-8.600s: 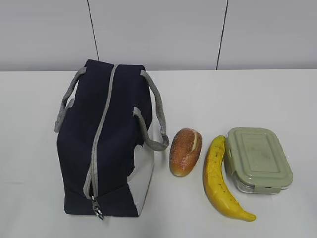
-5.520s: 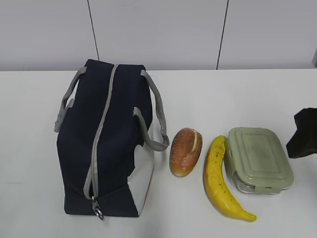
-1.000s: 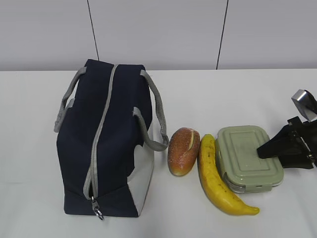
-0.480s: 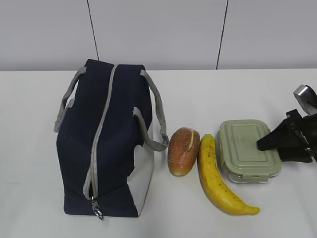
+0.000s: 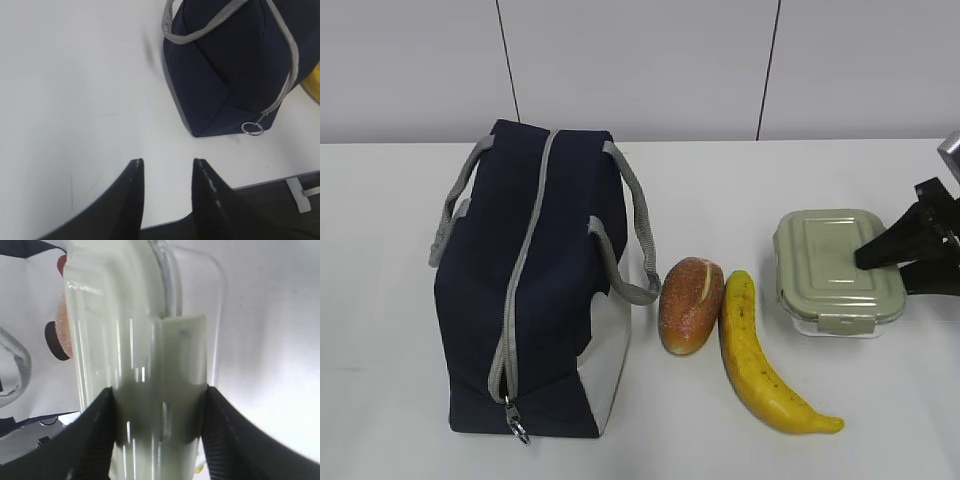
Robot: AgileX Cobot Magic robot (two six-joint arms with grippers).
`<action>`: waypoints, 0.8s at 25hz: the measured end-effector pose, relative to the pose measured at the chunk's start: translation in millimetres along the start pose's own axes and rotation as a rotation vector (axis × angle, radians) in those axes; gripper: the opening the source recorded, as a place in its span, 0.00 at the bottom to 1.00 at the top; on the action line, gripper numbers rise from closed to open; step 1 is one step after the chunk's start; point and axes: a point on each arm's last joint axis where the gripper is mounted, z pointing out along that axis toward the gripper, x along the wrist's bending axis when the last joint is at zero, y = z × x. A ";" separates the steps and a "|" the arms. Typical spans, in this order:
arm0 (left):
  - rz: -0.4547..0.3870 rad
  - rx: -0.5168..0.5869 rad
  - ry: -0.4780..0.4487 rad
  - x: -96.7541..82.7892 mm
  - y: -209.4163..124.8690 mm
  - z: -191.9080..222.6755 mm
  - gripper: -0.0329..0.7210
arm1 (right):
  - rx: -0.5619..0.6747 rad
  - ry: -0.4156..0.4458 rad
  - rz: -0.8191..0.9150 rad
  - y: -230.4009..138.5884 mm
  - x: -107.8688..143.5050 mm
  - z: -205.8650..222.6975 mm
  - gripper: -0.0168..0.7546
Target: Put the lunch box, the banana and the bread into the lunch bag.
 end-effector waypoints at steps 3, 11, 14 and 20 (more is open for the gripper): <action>-0.019 0.052 -0.014 -1.8 14.2 5.3 0.38 | -0.020 -0.005 0.005 -0.9 14.4 -7.0 0.51; -0.097 0.207 -0.077 -10.1 71.6 22.8 0.49 | -0.027 0.028 -0.036 -10.2 68.6 -10.4 0.50; -0.111 0.296 -0.082 -10.5 90.4 35.6 0.54 | -0.029 0.075 -0.052 -13.0 87.0 -6.3 0.50; -0.119 0.466 -0.113 -10.6 117.5 68.6 0.55 | -0.015 0.156 -0.053 -15.9 109.8 8.8 0.50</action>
